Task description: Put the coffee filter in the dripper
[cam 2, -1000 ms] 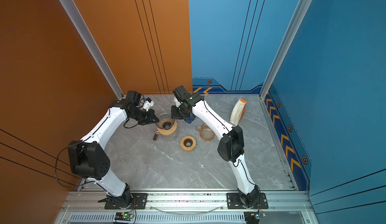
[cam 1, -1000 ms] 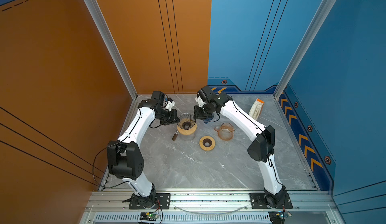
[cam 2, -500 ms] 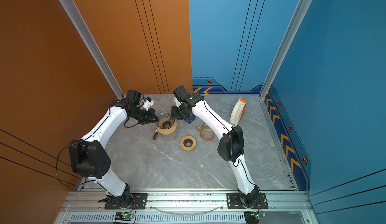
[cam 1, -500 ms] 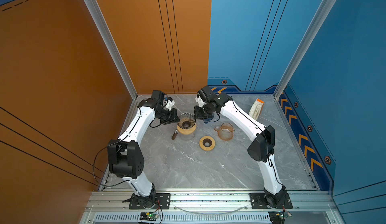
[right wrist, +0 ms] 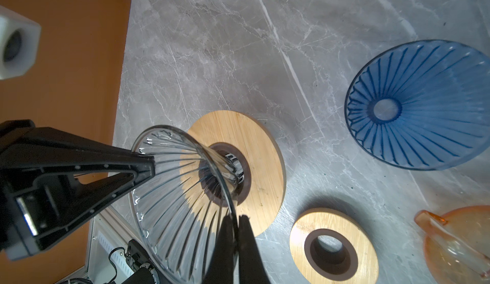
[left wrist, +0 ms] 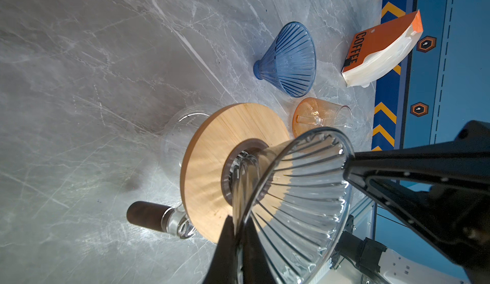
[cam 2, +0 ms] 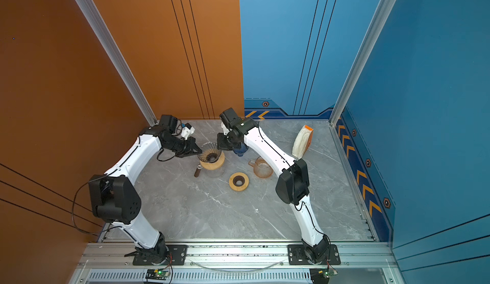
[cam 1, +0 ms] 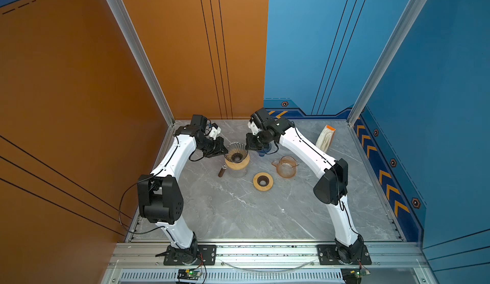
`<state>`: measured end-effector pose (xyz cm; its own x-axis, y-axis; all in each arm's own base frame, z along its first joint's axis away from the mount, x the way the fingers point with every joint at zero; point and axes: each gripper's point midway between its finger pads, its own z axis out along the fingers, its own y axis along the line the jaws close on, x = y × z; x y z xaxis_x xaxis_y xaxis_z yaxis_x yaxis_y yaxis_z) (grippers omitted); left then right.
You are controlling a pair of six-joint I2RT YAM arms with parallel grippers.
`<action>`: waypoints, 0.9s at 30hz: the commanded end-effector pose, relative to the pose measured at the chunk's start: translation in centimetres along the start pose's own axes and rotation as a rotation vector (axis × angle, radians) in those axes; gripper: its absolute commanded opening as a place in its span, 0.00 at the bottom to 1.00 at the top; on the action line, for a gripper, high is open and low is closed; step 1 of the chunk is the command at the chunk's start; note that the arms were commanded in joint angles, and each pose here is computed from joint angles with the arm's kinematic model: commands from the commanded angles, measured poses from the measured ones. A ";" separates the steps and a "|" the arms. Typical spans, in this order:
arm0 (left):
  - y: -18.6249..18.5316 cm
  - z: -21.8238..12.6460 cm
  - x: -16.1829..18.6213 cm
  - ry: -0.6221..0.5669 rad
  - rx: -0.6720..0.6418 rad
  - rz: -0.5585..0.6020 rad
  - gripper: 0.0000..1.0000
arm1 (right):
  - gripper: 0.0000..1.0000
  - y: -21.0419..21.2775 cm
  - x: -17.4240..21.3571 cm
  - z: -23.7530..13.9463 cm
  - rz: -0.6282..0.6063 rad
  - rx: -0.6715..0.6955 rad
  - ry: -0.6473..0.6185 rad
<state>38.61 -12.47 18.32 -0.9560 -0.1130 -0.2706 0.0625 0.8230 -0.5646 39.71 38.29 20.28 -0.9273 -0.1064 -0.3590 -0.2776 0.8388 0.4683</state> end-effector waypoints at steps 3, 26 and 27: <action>3.5 2.8 2.8 0.126 -0.101 -0.039 0.02 | 0.00 -2.2 1.5 3.9 0.049 0.060 0.073; 2.5 1.8 1.8 0.082 -0.116 0.012 0.08 | 0.00 -0.9 0.7 2.6 0.008 0.017 0.039; 2.2 1.6 1.5 0.073 -0.110 0.016 0.11 | 0.02 -0.5 0.3 2.3 0.007 0.004 0.028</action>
<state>39.40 -12.42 17.91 -0.9481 -0.1111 -0.2979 0.0745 0.8333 -0.5477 40.09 38.44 19.48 -0.9277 -0.1010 -0.3594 -0.2732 0.8397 0.4694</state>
